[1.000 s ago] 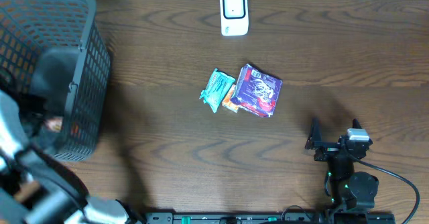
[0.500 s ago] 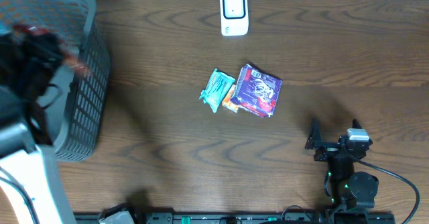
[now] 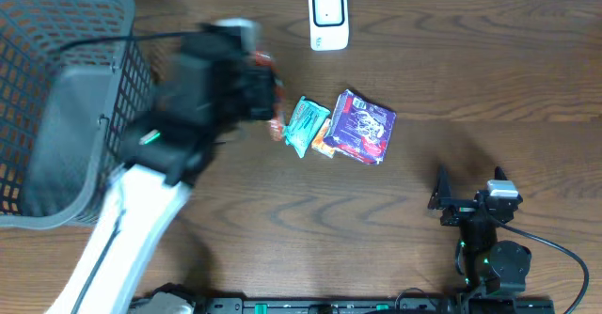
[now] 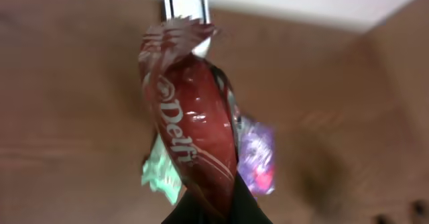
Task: Scan the item barcode
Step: 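Carry red chocolate bar out and place it left of wipes, then reach right gripper to the purple snack bag and grasp it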
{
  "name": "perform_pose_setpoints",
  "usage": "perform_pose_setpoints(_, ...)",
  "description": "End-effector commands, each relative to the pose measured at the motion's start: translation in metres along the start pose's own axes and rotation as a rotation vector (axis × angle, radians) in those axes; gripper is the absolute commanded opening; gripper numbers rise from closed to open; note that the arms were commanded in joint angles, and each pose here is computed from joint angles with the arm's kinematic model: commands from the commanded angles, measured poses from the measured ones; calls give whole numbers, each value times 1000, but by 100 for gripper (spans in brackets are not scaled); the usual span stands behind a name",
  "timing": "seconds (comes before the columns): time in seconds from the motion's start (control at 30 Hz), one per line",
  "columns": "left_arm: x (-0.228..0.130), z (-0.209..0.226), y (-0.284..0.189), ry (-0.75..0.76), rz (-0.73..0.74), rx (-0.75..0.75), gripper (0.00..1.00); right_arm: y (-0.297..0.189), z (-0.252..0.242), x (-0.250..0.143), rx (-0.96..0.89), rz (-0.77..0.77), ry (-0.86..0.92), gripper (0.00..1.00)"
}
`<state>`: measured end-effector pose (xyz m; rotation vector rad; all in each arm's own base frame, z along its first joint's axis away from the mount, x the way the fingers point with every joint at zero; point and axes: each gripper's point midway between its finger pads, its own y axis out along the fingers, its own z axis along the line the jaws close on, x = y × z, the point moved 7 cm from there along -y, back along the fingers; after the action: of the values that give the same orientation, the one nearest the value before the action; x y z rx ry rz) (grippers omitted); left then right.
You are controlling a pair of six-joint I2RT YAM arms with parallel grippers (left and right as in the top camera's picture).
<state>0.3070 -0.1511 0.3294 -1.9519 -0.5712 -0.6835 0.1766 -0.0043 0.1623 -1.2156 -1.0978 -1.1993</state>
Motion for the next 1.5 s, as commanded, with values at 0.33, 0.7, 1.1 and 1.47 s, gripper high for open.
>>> perform_pose_setpoints(0.33, -86, 57, 173, 65, 400, 343, 17, 0, 1, -1, 8, 1, 10, 99)
perform_pose_setpoints(0.7, -53, 40, 123, -35, 270, 313, 83, 0, 1, -1, 8, 1, 10, 99)
perform_pose_setpoints(1.1, -46, 94, -2, -292, 286, 485, 98, 0, 1, -1, 8, 1, 10, 99)
perform_pose_setpoints(1.47, -58, 107, -18, -334, 360, 543, 98, -3, 7, 29, 63, -164, 95, 99)
